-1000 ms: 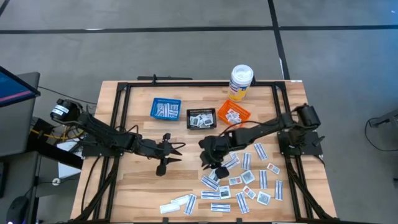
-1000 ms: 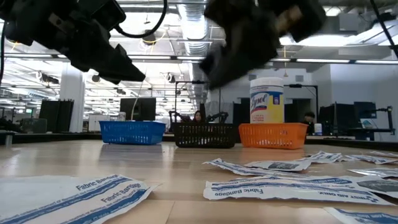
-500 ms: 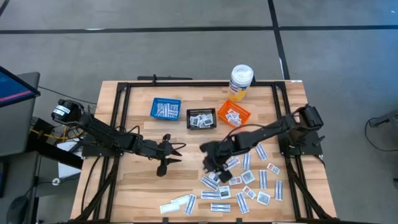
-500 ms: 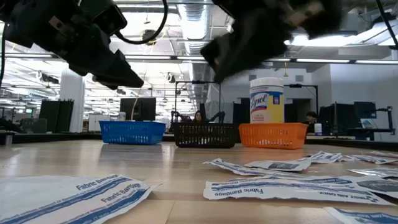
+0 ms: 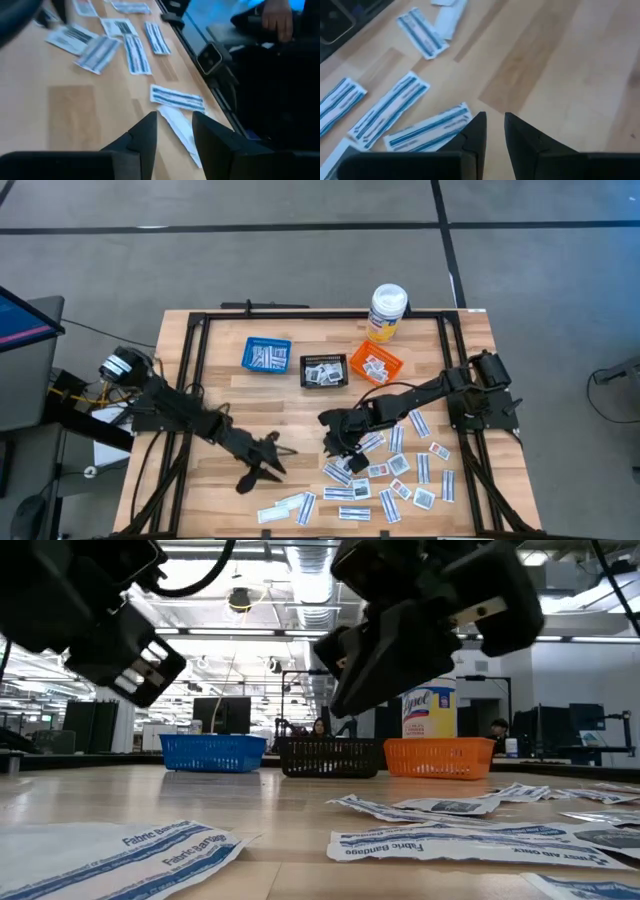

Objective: Pick & Place First Aid Supplies
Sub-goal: Put the bandage into the blue container

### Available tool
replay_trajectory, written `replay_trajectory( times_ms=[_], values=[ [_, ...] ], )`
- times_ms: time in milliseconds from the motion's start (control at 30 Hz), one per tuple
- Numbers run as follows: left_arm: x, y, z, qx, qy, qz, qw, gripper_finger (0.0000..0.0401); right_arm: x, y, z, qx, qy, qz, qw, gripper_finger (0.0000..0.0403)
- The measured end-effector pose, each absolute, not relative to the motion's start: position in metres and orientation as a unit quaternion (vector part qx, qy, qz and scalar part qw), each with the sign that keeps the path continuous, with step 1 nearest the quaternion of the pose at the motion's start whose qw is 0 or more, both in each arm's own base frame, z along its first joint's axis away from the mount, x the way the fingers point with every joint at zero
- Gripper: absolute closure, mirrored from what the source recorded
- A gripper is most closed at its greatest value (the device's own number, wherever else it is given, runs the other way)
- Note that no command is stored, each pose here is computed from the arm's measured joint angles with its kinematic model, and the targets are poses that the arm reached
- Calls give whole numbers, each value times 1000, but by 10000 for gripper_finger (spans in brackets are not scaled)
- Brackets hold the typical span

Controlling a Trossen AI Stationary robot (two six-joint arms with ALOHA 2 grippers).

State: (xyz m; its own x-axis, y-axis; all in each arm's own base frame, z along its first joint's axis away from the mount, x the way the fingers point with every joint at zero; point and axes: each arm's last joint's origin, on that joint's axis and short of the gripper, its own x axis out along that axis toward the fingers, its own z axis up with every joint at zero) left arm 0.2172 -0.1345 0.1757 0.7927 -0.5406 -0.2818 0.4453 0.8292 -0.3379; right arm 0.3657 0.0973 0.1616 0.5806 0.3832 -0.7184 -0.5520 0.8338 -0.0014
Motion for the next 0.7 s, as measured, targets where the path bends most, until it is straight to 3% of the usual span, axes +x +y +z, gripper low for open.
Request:
replay_trajectory(
  times_ms=[367,700],
  values=[
    [227,-187,131,-35,250,-291,923,241,364,86,158,-88,407,245,875,340],
    [234,-181,123,17,234,-273,933,264,364,83,157,-89,414,245,872,340]
  ],
)
